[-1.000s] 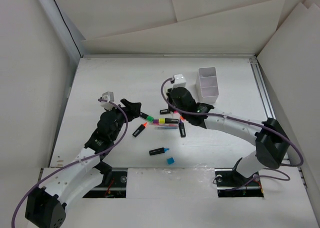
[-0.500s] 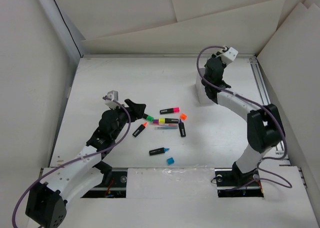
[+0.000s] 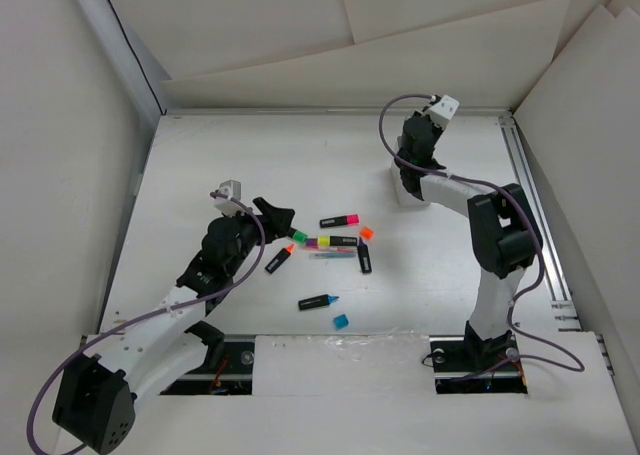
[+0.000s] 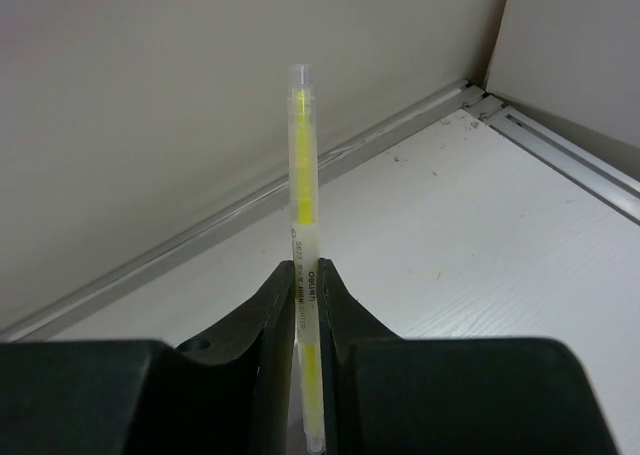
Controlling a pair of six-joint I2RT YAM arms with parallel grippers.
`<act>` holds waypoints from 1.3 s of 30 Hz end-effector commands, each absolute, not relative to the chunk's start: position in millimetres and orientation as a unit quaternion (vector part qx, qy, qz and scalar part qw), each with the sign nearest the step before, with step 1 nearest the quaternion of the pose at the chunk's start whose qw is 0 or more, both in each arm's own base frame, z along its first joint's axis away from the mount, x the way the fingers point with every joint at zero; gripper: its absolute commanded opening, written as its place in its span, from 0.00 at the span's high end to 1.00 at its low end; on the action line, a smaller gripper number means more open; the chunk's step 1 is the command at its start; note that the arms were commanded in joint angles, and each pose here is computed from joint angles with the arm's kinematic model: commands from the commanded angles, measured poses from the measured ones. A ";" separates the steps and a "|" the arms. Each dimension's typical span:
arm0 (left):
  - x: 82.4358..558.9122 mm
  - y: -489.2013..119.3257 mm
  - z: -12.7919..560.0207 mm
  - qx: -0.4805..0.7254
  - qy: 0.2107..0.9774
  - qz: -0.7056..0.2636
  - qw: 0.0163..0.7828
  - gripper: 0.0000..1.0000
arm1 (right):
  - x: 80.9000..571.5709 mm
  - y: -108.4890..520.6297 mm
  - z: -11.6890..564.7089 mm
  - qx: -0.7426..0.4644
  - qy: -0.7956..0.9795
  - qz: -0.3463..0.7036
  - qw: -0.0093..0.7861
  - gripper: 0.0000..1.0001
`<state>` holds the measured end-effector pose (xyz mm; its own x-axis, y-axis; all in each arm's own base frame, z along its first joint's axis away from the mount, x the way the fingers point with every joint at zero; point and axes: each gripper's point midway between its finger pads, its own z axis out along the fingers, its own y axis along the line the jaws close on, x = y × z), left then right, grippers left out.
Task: Sort the stationery into containers
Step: Place the pen in the storage box.
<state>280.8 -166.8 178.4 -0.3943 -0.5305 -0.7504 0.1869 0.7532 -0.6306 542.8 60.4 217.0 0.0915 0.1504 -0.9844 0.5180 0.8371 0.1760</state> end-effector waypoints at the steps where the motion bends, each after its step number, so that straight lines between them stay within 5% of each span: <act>1: 284.9 -171.6 197.5 -0.106 0.747 -0.353 0.554 0.34 | 547.3 56.0 245.7 0.281 0.621 -0.125 0.721 0.98; 18: 284.9 -171.6 197.5 -0.106 0.747 -0.353 0.554 0.34 | 550.1 70.5 226.9 0.253 0.648 -0.150 0.703 0.95; 32: 284.2 -171.2 200.4 -0.106 0.744 -0.355 0.557 0.34 | 531.7 79.5 237.2 0.238 0.653 -0.140 0.705 0.68; 39: 282.9 -170.5 200.2 -0.106 0.745 -0.354 0.556 0.34 | 497.7 116.5 274.5 0.218 0.657 -0.074 0.718 0.72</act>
